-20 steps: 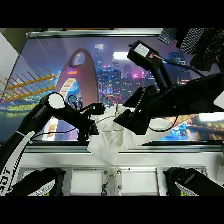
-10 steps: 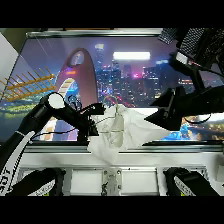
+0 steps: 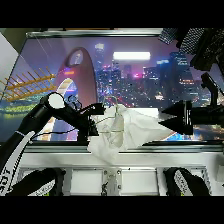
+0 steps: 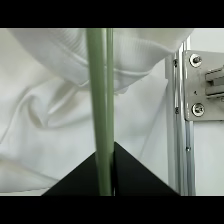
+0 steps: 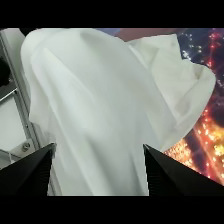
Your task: Fold the clothes and pants, and hang the long-sleeved shirts on hangers.
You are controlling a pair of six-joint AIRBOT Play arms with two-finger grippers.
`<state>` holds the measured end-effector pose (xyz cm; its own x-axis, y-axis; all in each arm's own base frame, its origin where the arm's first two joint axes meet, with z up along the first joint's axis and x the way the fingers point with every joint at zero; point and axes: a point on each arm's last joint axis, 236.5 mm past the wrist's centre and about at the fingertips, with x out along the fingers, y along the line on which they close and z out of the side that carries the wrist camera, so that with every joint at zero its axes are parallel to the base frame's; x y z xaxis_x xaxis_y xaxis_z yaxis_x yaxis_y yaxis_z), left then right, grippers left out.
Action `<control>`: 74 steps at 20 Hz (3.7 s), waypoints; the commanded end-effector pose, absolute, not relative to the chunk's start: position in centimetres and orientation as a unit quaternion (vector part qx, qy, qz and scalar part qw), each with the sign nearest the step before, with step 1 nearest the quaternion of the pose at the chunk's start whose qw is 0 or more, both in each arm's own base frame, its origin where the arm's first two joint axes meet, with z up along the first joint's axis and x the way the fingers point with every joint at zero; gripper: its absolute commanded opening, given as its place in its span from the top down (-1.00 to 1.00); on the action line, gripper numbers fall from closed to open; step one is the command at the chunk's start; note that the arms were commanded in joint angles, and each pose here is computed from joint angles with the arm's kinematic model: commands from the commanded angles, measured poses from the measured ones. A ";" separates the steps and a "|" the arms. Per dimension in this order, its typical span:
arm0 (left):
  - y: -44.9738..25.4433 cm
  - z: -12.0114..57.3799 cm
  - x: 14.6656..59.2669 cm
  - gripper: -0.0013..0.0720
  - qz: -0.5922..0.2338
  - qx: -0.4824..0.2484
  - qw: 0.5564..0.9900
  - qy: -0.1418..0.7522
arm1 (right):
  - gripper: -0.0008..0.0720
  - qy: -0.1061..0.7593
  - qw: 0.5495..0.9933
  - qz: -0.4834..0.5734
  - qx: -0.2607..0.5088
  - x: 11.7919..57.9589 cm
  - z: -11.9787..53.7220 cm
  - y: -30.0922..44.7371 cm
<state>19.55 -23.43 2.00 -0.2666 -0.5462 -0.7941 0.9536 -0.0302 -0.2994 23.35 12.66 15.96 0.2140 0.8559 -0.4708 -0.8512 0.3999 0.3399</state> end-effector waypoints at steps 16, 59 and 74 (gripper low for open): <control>-23.4 2.0 19.6 0.94 -0.676 0.243 0.555 0.420 | -0.67 0.207 0.745 0.631 0.065 23.9 10.1 12.5; -23.4 2.0 19.6 0.94 -0.675 0.244 0.555 0.421 | 0.92 0.212 0.712 0.663 0.092 23.9 9.7 15.8; -23.2 1.9 19.6 -0.17 -0.658 0.228 0.563 0.446 | 0.94 0.212 0.712 0.663 0.091 23.9 9.7 15.8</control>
<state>19.66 -23.42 1.96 -0.2622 -0.5447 -0.7966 0.9502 -0.0014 -0.3118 23.98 15.84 9.66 0.0320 0.9828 -0.1816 -0.9056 0.1054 0.4109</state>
